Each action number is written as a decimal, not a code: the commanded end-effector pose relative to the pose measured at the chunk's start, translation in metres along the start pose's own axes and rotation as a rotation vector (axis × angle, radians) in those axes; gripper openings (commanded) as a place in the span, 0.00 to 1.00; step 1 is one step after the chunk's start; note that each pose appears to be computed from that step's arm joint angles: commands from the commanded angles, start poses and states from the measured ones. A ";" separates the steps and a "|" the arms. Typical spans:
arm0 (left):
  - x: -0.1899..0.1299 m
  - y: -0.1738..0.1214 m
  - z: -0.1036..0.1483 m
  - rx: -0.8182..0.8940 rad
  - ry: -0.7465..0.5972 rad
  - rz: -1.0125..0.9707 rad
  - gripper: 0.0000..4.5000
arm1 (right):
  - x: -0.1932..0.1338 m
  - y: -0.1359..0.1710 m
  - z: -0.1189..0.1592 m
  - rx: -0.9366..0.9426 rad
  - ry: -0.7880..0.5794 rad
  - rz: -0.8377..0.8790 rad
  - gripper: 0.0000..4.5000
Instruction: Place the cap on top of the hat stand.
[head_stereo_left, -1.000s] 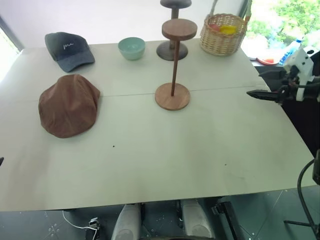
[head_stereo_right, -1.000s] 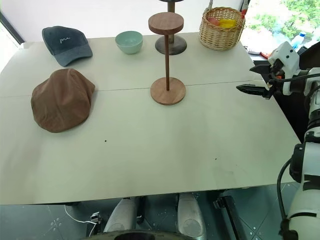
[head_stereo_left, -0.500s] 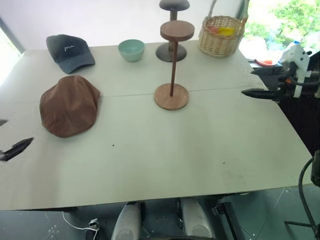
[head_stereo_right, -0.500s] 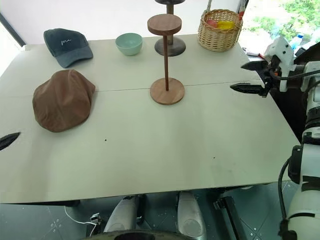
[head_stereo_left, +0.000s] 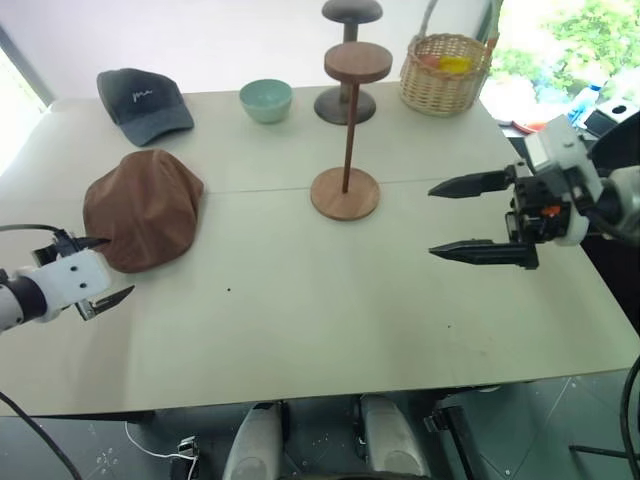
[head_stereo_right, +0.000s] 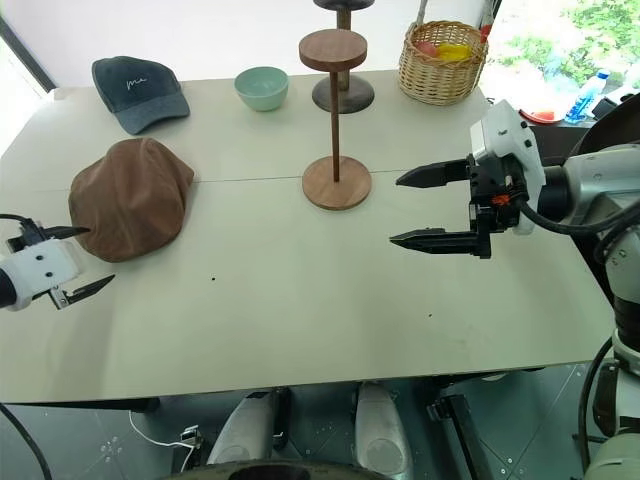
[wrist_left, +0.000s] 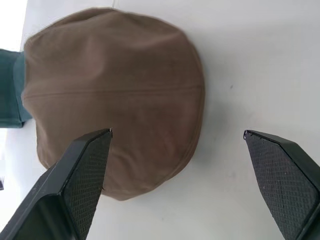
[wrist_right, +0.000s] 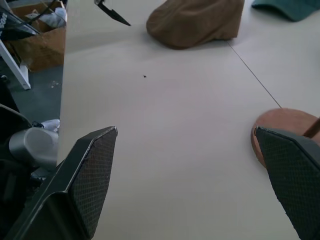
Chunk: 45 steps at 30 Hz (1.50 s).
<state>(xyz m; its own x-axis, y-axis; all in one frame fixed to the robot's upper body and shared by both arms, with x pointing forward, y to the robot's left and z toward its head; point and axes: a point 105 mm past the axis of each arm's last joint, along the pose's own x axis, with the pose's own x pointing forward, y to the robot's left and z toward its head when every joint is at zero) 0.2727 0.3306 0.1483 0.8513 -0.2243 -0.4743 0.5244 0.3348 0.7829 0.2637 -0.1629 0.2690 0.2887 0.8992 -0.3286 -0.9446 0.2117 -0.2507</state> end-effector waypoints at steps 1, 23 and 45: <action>0.014 -0.002 -0.003 0.027 0.009 0.051 0.98 | -0.006 0.004 0.016 -0.032 -0.024 -0.033 1.00; 0.097 0.013 -0.008 0.190 0.085 0.353 0.98 | 0.007 0.002 0.039 -0.055 -0.064 -0.088 1.00; 0.032 0.173 0.109 0.258 -0.241 0.799 0.01 | -0.050 -0.039 0.061 -0.024 -0.169 -0.351 1.00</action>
<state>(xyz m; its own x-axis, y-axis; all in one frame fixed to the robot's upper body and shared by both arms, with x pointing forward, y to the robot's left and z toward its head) 0.3981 0.2922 0.2563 0.9702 -0.1635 0.1789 -0.1375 0.2369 0.9618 0.2853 -0.1827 0.3282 0.5318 0.8367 -0.1311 -0.8297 0.4838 -0.2784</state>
